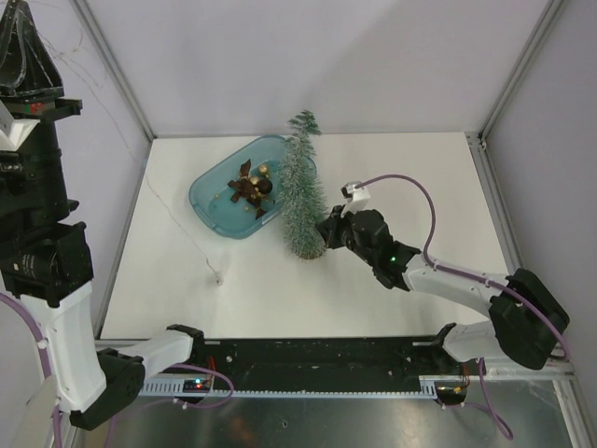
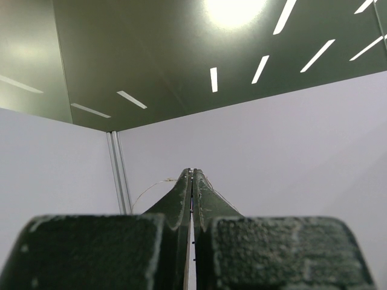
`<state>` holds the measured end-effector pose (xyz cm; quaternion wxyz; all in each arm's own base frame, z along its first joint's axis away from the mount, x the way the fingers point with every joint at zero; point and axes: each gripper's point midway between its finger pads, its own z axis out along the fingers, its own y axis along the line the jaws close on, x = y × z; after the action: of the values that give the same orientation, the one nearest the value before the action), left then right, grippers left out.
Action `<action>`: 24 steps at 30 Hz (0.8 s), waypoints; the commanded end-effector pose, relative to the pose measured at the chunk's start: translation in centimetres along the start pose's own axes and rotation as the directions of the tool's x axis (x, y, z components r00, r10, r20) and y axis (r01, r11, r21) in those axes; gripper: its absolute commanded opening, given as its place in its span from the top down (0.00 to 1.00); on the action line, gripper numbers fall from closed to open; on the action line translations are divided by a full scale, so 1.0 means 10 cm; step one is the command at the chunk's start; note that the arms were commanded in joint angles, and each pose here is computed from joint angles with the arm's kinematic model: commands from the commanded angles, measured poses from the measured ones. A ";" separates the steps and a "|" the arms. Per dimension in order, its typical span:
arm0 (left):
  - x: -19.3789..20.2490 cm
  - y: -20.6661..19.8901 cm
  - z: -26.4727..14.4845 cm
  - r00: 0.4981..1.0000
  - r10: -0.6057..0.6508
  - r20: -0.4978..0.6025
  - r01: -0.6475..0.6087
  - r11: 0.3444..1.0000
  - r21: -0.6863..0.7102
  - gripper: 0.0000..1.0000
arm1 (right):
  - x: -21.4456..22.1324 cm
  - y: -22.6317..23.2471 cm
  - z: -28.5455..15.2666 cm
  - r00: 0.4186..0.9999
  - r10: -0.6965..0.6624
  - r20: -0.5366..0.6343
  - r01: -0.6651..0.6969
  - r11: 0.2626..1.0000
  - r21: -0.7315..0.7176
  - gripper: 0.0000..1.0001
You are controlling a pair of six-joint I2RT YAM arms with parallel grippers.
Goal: Decorate the small christmas tree
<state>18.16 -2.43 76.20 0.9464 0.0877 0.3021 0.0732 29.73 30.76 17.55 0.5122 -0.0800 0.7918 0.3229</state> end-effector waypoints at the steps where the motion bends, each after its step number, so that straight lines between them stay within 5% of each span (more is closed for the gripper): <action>1: -0.02 -0.01 0.00 1.000 0.006 0.015 -0.006 1.000 0.007 1.00 | -0.25 0.11 -0.17 0.997 -0.001 0.077 0.001 1.000 -0.008 1.00; 24: 0.07 -0.13 0.03 1.000 -0.020 0.004 0.020 0.999 0.048 1.00 | 0.18 0.01 -0.71 0.999 0.017 0.049 -0.019 0.999 0.030 1.00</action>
<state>19.07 -3.16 75.53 0.9428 0.1034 0.3096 0.0670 23.37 27.76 16.71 0.5126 -0.0803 0.7928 0.3199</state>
